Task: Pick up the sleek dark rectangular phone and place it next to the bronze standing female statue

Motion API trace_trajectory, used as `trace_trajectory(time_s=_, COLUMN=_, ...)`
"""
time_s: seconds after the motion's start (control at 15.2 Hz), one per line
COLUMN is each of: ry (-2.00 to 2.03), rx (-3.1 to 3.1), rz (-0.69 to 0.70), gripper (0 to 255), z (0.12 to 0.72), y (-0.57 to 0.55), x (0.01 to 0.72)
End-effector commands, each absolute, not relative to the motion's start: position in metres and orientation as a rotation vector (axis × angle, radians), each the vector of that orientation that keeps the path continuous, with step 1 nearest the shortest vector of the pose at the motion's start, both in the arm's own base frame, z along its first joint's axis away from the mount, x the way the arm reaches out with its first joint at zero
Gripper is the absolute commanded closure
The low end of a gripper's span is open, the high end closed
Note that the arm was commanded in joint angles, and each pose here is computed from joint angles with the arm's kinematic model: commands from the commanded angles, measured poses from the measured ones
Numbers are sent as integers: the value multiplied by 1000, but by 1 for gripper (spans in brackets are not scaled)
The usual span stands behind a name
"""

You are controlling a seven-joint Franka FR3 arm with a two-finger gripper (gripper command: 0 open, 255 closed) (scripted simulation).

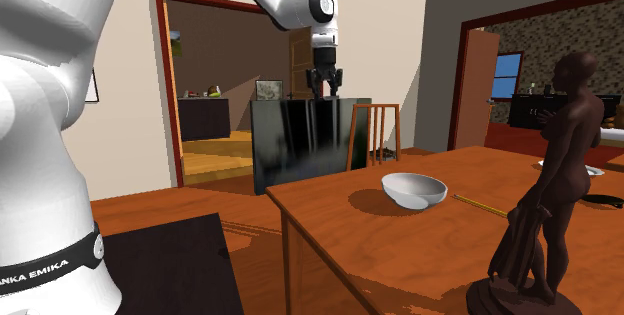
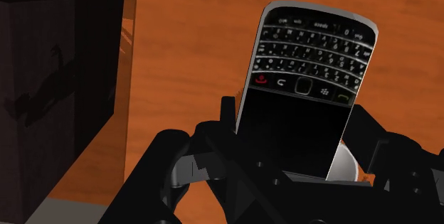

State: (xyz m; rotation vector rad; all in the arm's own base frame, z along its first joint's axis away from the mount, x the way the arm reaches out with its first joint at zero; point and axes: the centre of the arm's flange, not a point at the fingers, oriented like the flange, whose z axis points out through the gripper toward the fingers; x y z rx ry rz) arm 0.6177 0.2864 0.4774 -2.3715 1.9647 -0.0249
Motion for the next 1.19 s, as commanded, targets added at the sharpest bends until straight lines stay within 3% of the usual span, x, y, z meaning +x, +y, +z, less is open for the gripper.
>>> trace_trajectory(time_s=0.0, ry=1965, rx=-2372, rz=-25, gripper=255, z=487, y=287, x=618)
trace_trajectory(time_s=1.12, ry=1965, rx=-2372, rz=-25, gripper=255, z=577, y=287, x=618)
